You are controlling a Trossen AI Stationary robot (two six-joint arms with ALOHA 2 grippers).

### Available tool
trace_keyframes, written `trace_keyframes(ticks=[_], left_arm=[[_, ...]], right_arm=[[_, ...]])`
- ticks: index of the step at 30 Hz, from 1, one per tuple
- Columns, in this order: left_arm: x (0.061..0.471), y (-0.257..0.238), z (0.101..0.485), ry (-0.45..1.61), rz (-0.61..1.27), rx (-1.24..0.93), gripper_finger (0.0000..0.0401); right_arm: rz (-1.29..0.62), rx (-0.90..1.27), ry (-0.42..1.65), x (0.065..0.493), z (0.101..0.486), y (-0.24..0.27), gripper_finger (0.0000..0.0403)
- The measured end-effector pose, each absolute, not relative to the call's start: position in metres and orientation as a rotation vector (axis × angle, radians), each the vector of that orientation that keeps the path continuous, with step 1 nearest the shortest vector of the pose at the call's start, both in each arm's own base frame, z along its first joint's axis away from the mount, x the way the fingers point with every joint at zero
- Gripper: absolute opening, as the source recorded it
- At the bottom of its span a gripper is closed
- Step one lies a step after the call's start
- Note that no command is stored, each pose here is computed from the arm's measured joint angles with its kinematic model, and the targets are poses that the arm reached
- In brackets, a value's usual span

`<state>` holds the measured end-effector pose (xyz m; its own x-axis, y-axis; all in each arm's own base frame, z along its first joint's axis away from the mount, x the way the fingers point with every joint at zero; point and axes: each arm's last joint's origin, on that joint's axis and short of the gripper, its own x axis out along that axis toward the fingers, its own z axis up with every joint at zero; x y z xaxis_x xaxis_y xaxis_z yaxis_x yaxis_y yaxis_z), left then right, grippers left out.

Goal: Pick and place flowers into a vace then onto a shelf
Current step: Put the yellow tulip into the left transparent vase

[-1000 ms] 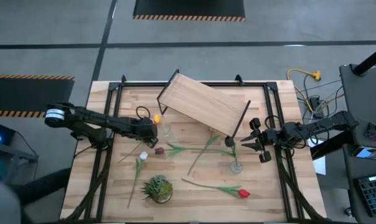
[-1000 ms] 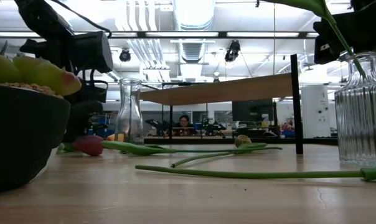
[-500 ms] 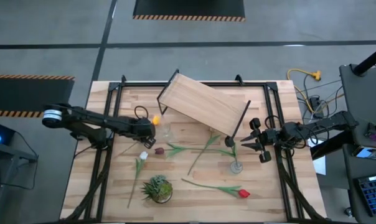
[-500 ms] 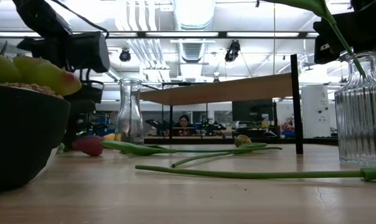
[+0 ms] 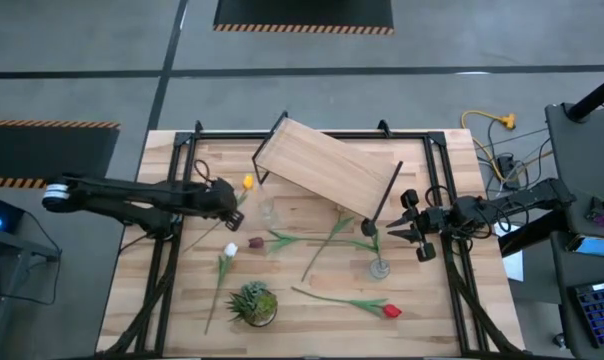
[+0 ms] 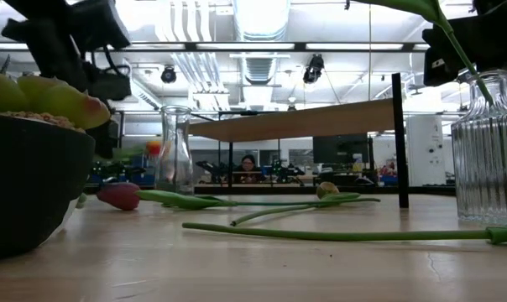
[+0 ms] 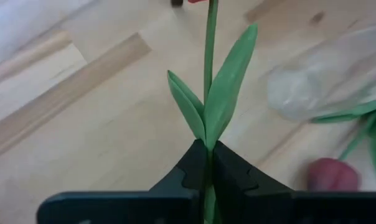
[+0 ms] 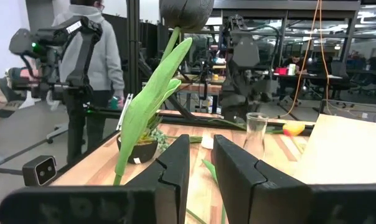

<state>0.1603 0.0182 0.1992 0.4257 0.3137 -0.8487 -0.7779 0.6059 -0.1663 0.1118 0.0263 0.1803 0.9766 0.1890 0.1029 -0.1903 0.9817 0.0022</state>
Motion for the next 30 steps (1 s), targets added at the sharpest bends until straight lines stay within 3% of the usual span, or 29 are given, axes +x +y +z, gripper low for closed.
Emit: trace_keyframes(ticks=[16,30], left_arm=[[0.130,0.018,0.235,0.621,0.666,-0.586,0.0000],[0.142,0.019,0.285,0.310,0.492,-0.399,0.0000]], right_arm=[[0.191,0.012,-0.102,0.112,0.180,0.026,0.0063],[0.191,0.013,-0.102,0.112,0.180,0.026,0.0063]])
